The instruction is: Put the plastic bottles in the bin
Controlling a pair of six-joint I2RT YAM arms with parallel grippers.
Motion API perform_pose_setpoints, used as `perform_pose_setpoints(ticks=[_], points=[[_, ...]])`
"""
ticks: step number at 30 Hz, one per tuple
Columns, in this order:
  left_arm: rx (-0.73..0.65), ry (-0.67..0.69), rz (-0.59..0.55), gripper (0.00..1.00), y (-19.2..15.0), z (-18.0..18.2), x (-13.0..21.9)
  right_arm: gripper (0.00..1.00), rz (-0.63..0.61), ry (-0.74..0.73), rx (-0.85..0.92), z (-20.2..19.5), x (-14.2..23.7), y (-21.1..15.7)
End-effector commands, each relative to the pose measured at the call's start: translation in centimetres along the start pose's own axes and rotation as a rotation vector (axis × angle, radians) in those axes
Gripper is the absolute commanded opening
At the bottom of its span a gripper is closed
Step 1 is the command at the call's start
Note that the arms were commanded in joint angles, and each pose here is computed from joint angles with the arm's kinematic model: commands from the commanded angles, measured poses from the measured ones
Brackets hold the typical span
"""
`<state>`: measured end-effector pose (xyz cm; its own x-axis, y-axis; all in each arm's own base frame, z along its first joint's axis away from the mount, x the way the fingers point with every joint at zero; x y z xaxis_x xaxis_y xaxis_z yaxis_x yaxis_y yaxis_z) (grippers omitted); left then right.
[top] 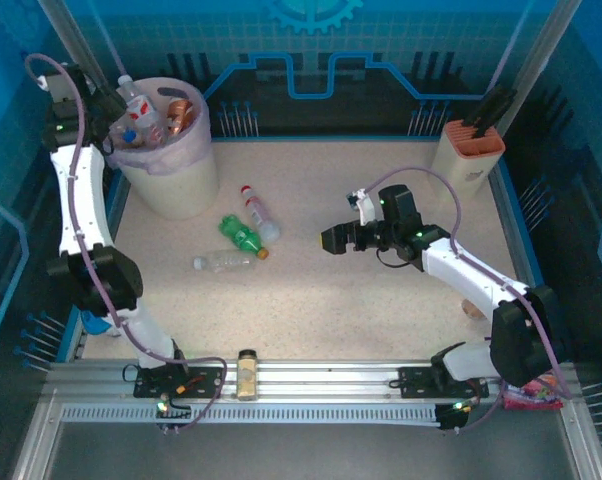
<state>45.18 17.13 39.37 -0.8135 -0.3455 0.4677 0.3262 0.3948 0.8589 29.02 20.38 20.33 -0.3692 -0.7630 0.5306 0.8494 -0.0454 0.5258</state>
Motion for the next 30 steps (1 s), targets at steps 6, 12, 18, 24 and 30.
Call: perform_pose_setpoints(ticks=[6,12,18,24,30], points=[[-0.064,0.024,0.104,0.91,-1.8,0.6,-1.9,1.0,0.06,-0.037,0.056,0.4,-0.7,-1.3],[-0.084,0.009,0.08,0.99,-0.9,0.4,-0.3,1.0,0.082,-0.04,0.07,0.7,-1.4,-1.3],[-0.118,-0.009,0.015,0.99,1.1,-0.2,4.4,1.0,0.048,-0.047,0.083,0.8,-1.2,-0.4],[-0.18,-0.088,0.047,0.99,-1.3,-3.5,10.2,1.0,0.058,-0.06,0.079,0.4,-1.9,0.5],[-0.171,-0.229,0.244,0.99,-10.8,-6.7,12.9,1.0,0.059,-0.091,0.044,-0.6,-2.2,1.3]])
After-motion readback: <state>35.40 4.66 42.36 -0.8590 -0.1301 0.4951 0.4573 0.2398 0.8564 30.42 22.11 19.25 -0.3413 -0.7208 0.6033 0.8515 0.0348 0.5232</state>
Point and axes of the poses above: each hand's point on the last joint's axis, 136 mm out from that joint toward the fingers, its own x axis back along the fingers, its own z axis along the line the jaws close on, y = z × x, the point moved 5 cm from there along x, back along the fingers, and after that the axes turned 11 degrees about -x, right-handed, at the moved point
